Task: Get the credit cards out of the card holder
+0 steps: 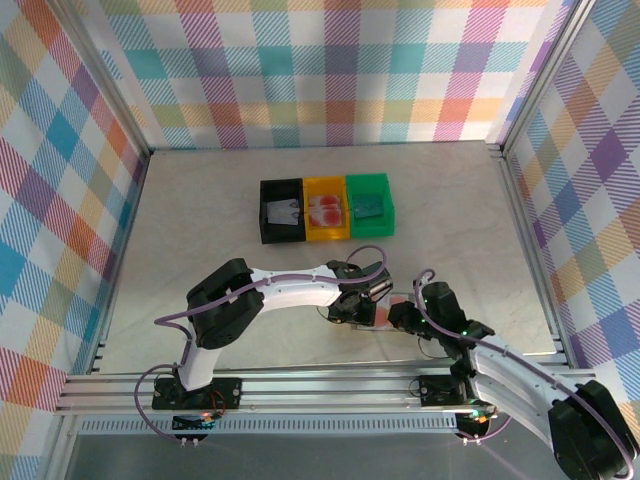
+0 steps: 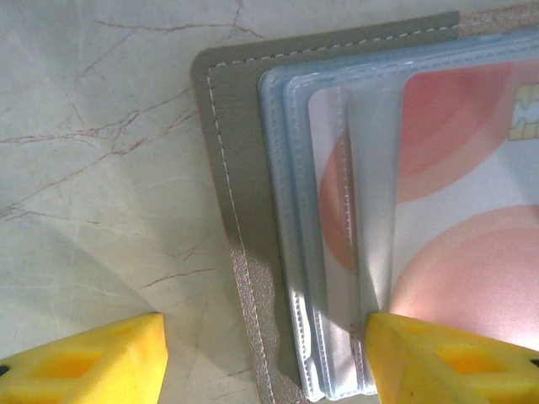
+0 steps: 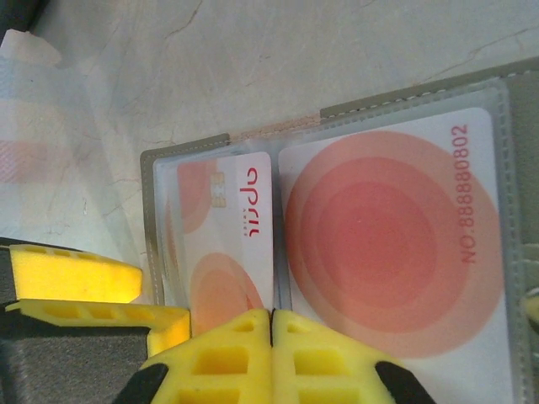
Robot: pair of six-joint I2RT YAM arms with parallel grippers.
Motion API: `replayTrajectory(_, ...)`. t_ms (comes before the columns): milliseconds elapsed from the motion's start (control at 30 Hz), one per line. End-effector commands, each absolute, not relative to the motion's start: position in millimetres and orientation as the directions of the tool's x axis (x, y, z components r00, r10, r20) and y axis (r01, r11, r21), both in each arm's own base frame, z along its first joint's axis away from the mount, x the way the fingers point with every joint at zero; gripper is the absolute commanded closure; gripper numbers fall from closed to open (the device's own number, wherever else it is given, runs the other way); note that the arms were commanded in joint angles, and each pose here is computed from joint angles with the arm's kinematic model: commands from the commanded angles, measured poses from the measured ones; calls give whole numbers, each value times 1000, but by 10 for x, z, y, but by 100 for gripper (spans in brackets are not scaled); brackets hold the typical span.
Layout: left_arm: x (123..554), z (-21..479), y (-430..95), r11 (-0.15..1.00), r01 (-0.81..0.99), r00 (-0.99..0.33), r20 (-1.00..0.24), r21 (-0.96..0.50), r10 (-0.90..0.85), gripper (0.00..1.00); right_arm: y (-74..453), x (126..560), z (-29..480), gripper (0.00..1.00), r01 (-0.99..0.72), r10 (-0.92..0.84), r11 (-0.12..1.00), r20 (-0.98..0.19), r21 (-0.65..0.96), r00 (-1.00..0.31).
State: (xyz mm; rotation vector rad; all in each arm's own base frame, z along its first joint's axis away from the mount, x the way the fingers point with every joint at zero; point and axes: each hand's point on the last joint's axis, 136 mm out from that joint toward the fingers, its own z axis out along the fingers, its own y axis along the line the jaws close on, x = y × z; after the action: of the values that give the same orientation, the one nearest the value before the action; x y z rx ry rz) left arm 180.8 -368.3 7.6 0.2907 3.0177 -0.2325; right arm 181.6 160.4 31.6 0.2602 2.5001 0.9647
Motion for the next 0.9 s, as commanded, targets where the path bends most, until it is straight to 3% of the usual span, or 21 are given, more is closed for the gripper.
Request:
replayTrajectory(0,1360,-873,-3607,975,199,-977,59,-101,205,37,1589,1812,331,96,2,324,737,-350,676,-879)
replayTrajectory(100,1364,-871,-3588,975,201,-977,59,-95,207,37,1557,1805,341,100,9,331,743,-356,669,-874)
replayTrajectory(867,1404,-773,-3482,974,204,-977,48,-98,209,37,1219,1714,624,100,78,359,815,-396,574,-845)
